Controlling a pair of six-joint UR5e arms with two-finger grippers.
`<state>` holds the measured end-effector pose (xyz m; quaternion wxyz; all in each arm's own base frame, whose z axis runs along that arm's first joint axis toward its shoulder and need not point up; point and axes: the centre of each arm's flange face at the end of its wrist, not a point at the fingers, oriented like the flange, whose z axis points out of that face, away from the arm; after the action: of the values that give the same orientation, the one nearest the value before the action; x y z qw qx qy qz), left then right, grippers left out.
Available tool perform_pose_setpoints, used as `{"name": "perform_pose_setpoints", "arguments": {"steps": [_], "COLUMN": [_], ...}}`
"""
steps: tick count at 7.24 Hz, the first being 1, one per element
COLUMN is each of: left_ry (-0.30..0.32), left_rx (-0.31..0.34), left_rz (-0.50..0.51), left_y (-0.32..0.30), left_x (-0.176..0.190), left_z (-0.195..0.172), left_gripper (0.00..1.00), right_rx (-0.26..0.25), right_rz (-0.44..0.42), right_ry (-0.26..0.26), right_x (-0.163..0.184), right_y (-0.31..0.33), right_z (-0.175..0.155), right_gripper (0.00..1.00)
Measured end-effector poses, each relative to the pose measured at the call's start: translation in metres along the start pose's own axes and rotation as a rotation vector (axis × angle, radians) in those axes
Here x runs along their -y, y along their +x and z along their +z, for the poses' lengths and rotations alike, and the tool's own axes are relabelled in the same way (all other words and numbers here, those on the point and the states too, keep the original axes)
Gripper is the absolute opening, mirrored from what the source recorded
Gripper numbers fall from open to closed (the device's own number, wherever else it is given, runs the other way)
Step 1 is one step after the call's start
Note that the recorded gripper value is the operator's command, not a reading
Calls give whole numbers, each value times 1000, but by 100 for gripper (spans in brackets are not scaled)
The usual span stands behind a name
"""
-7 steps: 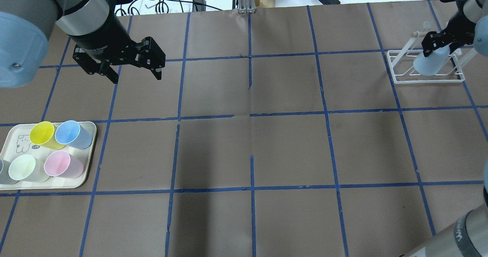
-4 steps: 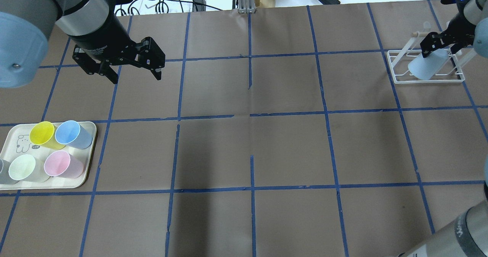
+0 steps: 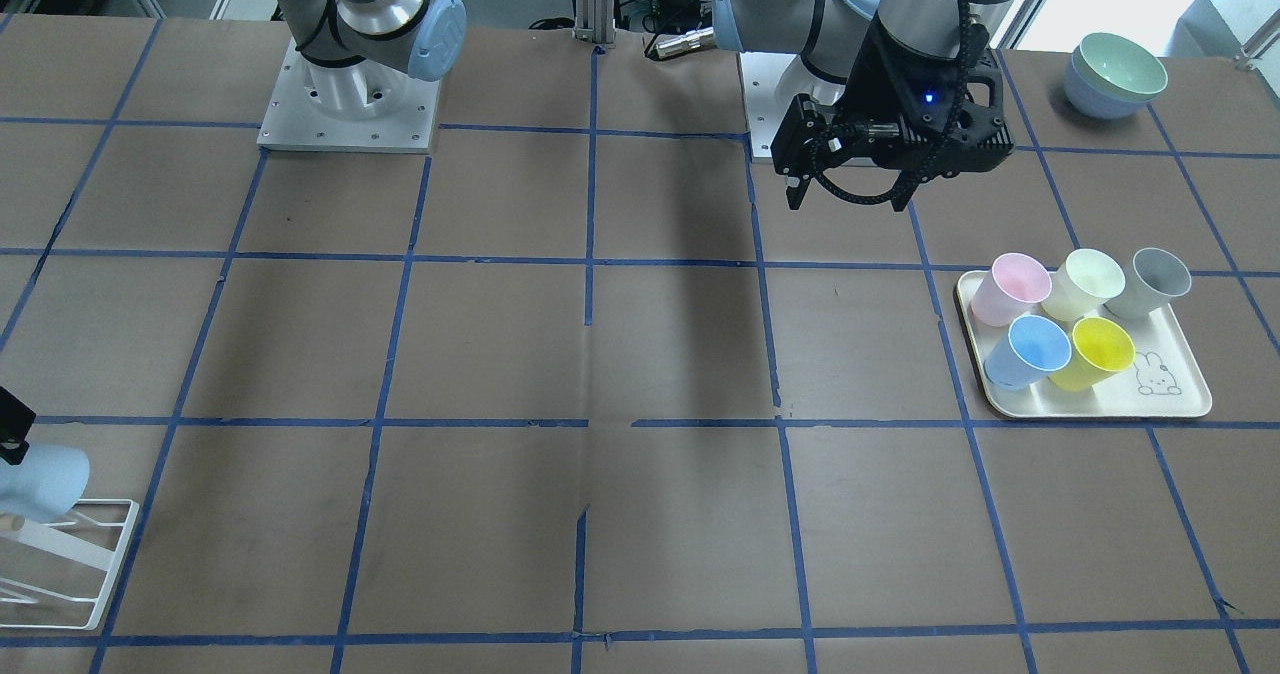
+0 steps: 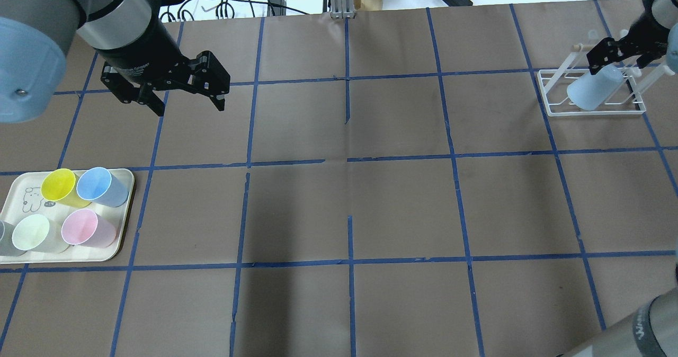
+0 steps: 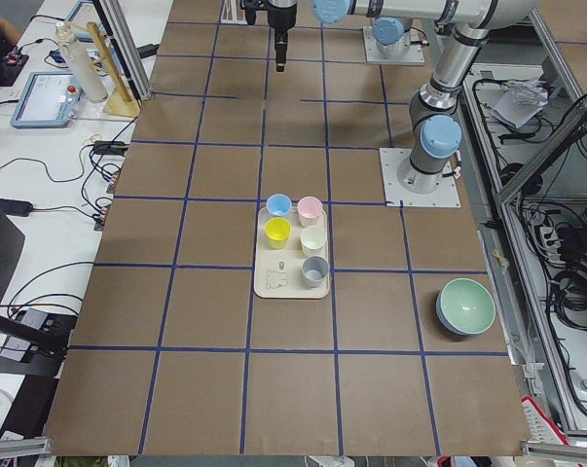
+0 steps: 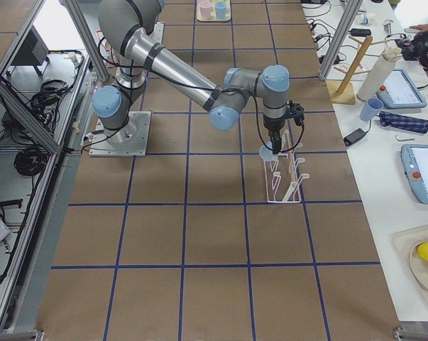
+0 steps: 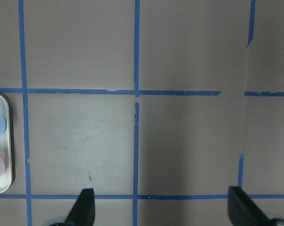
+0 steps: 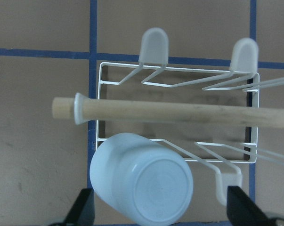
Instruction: Transfer IKEA cup to right arm and place on rack
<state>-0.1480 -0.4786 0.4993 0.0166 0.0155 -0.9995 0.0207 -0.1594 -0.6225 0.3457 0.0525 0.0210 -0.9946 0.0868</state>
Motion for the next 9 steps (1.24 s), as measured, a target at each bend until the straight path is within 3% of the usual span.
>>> {"name": "perform_pose_setpoints", "arguments": {"steps": [4, 6, 9], "left_ry": [13, 19, 21], "left_rx": [2, 1, 1], "left_rz": [-8, -9, -9], "left_y": [-1, -1, -1], "left_x": [1, 3, 4], "left_z": [-2, -4, -5], "left_gripper": [100, 100, 100], "right_rx": [54, 87, 90], "right_rz": [70, 61, 32], "right_ry": [-107, -163, -171], "right_x": [-46, -68, -81], "right_y": [-34, -80, -193], "right_z": [-98, -137, -175], "right_gripper": [100, 100, 100]}}
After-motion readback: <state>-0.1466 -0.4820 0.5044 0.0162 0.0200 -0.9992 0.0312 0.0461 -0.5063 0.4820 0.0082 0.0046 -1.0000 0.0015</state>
